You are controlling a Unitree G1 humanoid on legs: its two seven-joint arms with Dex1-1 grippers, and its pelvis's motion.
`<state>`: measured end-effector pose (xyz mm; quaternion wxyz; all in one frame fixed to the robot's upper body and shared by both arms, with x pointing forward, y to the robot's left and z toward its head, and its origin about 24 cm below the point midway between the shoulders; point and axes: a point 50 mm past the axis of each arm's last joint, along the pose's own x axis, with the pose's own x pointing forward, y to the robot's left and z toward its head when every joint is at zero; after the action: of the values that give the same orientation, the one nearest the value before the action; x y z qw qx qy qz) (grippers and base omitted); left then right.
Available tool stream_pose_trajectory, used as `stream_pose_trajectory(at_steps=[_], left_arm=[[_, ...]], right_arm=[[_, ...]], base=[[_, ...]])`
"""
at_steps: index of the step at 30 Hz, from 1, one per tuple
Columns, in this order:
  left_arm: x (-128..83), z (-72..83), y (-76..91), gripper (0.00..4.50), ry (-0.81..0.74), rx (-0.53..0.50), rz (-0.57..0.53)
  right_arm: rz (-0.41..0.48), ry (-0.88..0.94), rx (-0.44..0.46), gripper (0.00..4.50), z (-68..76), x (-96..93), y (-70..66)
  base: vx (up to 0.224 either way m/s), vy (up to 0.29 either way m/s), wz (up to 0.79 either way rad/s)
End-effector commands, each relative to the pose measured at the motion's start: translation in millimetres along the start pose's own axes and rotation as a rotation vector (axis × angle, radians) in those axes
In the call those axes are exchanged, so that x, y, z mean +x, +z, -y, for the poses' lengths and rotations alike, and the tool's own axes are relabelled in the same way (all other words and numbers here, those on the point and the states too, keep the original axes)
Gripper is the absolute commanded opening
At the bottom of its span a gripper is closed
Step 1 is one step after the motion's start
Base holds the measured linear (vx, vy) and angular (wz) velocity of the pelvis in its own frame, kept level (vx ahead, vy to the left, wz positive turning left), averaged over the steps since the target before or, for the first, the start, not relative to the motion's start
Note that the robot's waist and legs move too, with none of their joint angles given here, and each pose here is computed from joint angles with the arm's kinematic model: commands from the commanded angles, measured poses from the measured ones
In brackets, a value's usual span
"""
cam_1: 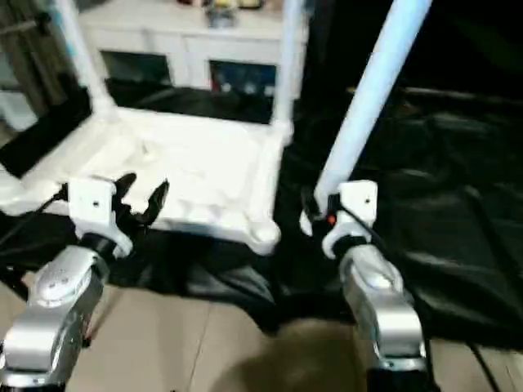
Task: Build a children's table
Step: Move to table
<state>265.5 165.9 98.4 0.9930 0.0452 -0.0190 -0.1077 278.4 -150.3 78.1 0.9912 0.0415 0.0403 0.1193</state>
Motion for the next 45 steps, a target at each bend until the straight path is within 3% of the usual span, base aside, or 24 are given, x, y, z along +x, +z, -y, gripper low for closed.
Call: stream_pose_trajectory(at_steps=[1, 7, 12, 16, 17, 18, 19, 20, 24, 26, 29, 31, 32, 35, 38, 41, 45], left_arm=[[5, 3.6, 0.0, 3.13, -0.024, -0.007, -0.001], [2, 8.4, -1.7, 3.13, -0.073, -0.003, -0.015], [1, 10.0, -4.8, 3.13, -0.114, -0.028, -0.009], [2, 21.3, -9.4, 3.13, -0.314, -0.025, -0.018], [0, 26.1, -12.8, 3.4, -0.42, -0.039, -0.043], [0, 27.8, -14.4, 3.4, -0.47, -0.034, -0.058], [-1, 29.3, -16.4, 3.47, -0.527, -0.023, -0.075], [-6, 32.1, -21.1, 3.47, -0.683, 0.041, -0.13], [-10, 26.6, -25.7, 3.86, -0.885, 0.113, -0.245], [-11, 23.5, -26.5, 3.88, -0.944, 0.129, -0.287], [-2, 15.9, -30.1, 3.88, -1.063, 0.232, -0.383], [2, 14.8, -30.5, 3.88, -1.064, 0.252, -0.394], [10, 13.6, -30.6, 3.59, -1.071, 0.286, -0.413], [15, 14.5, -29.9, 3.51, -1.129, 0.286, -0.45], [19, 15.4, -31.1, 3.04, -1.169, 0.298, -0.483], [23, 16.2, -33.6, 2.99, -1.217, 0.261, -0.503], [26, 15.4, -35.0, 2.55, -1.256, 0.238, -0.524]], right_arm=[[0.021, 0.004, -0.014, 1.91, 1.6, -0.5, 3.7], [0.009, 0.002, -0.013, 1.91, 3.0, -2.8, 0.0], [0.008, 0.05, -0.011, 1.91, -4.1, -4.2, -0.4], [-0.006, 0.074, -0.039, 1.91, -0.2, -7.3, 2.5], [-0.016, 0.117, -0.055, 1.91, -0.2, -8.3, 2.6], [-0.023, 0.143, -0.065, 1.91, -0.5, -9.0, 2.5], [-0.031, 0.175, -0.081, 1.91, -1.0, -9.9, 2.2], [-0.054, 0.245, -0.097, 1.91, -1.6, -12.3, 1.9], [-0.069, 0.31, -0.131, 1.91, 3.0, -13.0, 4.6], [-0.074, 0.318, -0.154, 1.91, 5.9, -12.5, 5.2], [-0.082, 0.342, -0.2, 1.91, 11.7, -12.4, 6.7], [-0.084, 0.344, -0.204, 1.91, 12.5, -12.4, 6.7], [-0.089, 0.348, -0.204, 1.91, 13.8, -12.9, 6.5], [-0.097, 0.365, -0.207, 1.91, 13.8, -14.6, 5.7], [-0.104, 0.382, -0.201, 1.91, 12.2, -16.8, 4.6], [-0.109, 0.4, -0.189, 1.9, 10.7, -19.7, 2.7], [-0.118, 0.414, -0.182, 1.9, 9.4, -22.5, 0.4]], base=[[0.243, 0.015, 0.04], [0.194, -0.049, -0.03], [0.187, -0.045, -0.04], [0.175, 0.079, -0.01], [0.14, 0.054, 0.02], [0.055, 0.06, -0.05], [0.0, 0.0, 0.0], [0.0, 0.0, 0.0], [-0.018, -0.006, -0.02], [-0.069, -0.012, -0.07], [-0.07, 0.003, -0.07], [-0.08, -0.001, -0.06], [-0.074, 0.002, -0.08], [0.0, 0.0, 0.0], [0.0, 0.0, 0.0], [0.0, 0.0, 0.0], [0.0, 0.0, 0.0]])
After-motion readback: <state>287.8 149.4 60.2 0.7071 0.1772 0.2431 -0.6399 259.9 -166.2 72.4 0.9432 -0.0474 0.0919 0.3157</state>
